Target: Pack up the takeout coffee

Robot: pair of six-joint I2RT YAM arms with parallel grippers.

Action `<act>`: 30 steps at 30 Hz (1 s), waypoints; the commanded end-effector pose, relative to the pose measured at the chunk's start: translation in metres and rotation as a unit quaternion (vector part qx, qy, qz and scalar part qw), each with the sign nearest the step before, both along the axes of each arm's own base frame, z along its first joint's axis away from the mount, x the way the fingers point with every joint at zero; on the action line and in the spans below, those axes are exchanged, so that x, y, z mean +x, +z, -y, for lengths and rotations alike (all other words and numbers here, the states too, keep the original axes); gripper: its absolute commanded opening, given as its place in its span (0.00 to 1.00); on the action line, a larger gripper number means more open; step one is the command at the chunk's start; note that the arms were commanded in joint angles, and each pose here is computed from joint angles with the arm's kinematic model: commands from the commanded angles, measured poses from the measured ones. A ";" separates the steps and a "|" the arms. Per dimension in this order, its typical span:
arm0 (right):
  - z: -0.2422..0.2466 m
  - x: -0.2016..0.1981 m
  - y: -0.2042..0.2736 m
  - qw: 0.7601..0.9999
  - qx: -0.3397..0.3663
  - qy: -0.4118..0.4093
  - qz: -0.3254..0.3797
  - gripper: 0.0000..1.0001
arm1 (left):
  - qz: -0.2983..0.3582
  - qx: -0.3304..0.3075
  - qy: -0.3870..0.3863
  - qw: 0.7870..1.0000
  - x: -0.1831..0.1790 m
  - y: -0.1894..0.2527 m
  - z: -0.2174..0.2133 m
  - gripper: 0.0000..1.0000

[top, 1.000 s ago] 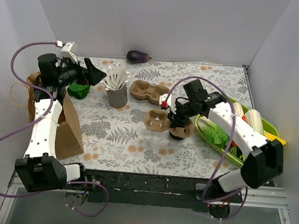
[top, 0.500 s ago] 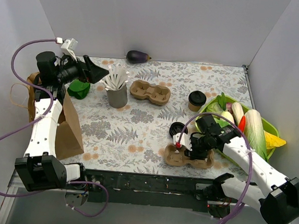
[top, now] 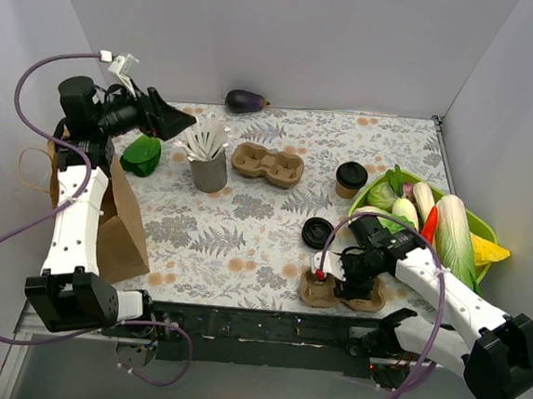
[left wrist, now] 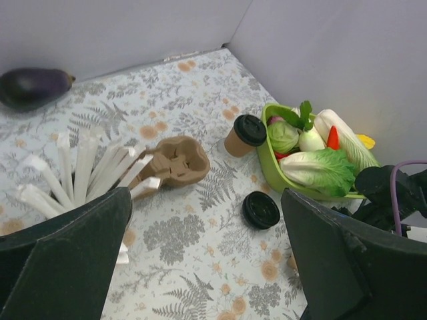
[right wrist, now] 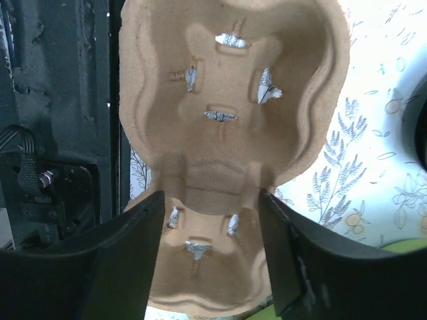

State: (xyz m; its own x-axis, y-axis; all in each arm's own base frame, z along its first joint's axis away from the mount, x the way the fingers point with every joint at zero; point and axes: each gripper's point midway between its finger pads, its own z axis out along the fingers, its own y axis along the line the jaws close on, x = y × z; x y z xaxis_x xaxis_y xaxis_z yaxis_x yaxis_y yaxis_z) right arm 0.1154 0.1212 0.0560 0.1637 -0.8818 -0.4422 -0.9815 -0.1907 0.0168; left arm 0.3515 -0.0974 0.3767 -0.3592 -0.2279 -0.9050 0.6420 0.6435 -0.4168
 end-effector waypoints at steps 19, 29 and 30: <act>-0.128 0.094 0.131 0.966 0.216 -0.139 -0.036 0.96 | -0.098 0.403 0.480 0.773 -0.085 0.079 -0.206 0.98; -0.142 0.099 0.124 0.962 0.209 -0.154 -0.089 0.98 | -0.225 0.466 0.537 0.666 -0.141 0.023 -0.261 0.98; -0.141 0.097 0.121 0.962 0.206 -0.154 -0.096 0.98 | -0.245 0.470 0.530 0.662 -0.142 0.010 -0.263 0.98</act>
